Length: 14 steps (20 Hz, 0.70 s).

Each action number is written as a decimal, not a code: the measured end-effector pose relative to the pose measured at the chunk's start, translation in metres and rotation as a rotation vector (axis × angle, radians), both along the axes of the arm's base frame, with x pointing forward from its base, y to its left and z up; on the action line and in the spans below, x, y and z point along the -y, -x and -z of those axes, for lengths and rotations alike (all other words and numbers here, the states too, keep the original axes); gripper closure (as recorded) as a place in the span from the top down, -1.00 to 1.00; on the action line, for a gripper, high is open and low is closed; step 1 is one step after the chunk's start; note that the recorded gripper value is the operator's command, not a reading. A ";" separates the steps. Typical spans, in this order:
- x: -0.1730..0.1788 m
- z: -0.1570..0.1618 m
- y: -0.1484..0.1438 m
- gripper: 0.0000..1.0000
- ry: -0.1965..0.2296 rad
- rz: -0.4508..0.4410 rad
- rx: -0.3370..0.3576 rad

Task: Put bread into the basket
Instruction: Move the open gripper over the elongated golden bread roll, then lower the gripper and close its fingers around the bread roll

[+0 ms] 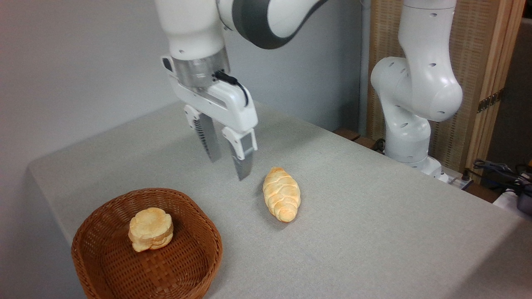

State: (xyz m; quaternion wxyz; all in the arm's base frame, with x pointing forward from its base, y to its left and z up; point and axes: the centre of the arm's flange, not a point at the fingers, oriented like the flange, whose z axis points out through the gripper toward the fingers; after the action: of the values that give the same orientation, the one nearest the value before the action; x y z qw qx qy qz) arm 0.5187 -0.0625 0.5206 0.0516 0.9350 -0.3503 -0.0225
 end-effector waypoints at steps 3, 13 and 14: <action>-0.008 0.027 0.013 1.00 -0.005 -0.010 -0.063; -0.050 0.072 0.029 1.00 -0.019 -0.211 -0.172; -0.050 0.072 0.029 1.00 -0.020 -0.218 -0.170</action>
State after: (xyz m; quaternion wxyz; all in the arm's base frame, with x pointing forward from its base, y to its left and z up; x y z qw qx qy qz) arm 0.4896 -0.0130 0.4488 0.0741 0.9626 -0.2409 -0.0995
